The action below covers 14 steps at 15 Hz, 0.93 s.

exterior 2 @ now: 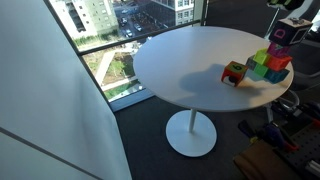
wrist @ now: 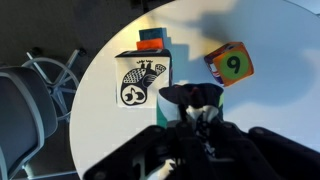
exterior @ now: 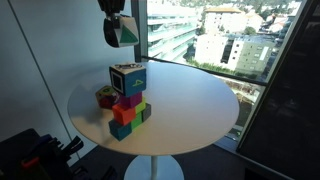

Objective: Pick up the block with the number one on it and put it on the block with the number four on it

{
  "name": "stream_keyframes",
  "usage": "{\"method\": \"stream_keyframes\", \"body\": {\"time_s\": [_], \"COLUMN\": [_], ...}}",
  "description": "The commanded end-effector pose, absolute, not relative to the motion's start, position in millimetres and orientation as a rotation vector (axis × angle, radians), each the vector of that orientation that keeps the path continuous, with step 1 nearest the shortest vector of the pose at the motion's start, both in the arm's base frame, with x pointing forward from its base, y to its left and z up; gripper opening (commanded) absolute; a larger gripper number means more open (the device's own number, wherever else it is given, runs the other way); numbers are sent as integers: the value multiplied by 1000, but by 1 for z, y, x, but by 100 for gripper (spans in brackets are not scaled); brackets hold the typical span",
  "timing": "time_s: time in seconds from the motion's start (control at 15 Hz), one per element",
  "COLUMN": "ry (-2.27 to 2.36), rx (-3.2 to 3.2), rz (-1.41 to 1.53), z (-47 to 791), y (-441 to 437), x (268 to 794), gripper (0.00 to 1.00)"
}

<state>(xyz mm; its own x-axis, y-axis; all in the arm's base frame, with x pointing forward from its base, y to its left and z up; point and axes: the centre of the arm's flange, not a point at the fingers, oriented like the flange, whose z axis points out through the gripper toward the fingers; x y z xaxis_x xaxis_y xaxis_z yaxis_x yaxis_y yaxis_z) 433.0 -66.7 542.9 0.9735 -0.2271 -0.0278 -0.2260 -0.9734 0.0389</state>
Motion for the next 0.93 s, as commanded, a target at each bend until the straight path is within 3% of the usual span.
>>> {"method": "stream_keyframes", "body": {"time_s": [0.0,0.2,0.27,0.87], "ry": [-354,-354,-354,-401], "rx": [3085,3085,3085,3074], "rz": [-50,-50,-50,-50], "z": [543,543,543,549], "y": [-67,-67,-67,-90], "x": [433,433,433,427], "gripper": [19,19,7,7]}}
